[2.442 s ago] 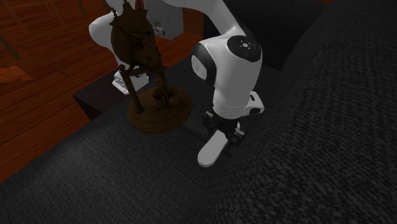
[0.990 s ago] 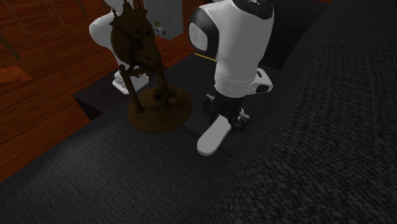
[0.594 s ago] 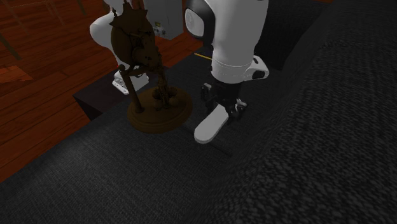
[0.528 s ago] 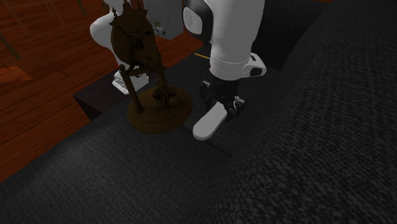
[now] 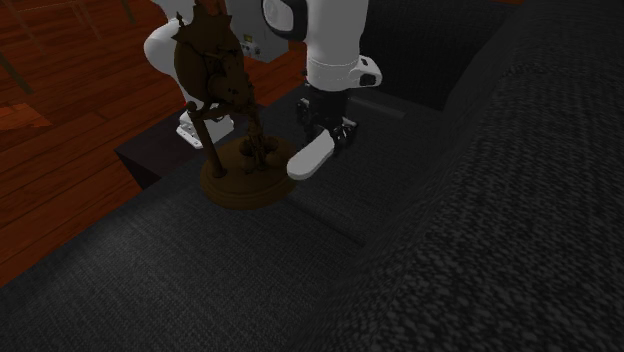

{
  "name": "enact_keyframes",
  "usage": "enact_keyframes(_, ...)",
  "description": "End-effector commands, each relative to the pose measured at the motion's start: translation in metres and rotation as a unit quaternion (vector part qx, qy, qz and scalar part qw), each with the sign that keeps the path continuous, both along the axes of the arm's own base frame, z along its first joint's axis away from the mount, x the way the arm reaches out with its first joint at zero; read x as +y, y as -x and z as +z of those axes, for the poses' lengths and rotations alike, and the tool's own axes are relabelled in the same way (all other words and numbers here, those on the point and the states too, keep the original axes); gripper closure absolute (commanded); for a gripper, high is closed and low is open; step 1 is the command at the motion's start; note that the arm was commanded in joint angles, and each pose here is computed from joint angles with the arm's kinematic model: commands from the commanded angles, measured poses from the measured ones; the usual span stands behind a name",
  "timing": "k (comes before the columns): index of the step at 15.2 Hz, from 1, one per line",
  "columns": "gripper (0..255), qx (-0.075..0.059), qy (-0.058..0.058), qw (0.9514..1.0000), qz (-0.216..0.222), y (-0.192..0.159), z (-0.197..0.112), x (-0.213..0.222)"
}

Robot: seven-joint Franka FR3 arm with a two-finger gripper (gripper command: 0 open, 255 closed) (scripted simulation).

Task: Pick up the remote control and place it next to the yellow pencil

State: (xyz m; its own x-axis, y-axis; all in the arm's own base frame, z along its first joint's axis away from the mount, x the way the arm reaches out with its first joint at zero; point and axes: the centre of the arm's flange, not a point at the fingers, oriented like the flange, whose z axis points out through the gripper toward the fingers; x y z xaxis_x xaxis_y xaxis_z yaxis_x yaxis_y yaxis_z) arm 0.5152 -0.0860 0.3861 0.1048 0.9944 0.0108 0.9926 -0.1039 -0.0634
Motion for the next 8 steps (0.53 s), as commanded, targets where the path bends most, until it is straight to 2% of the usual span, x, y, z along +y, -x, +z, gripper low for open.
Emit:
enact_keyframes(1,255,0.0,0.001,1.0,0.0,0.017,0.002,0.019)
enact_keyframes(8,255,0.0,0.001,1.0,0.0,0.087,0.004,0.08)
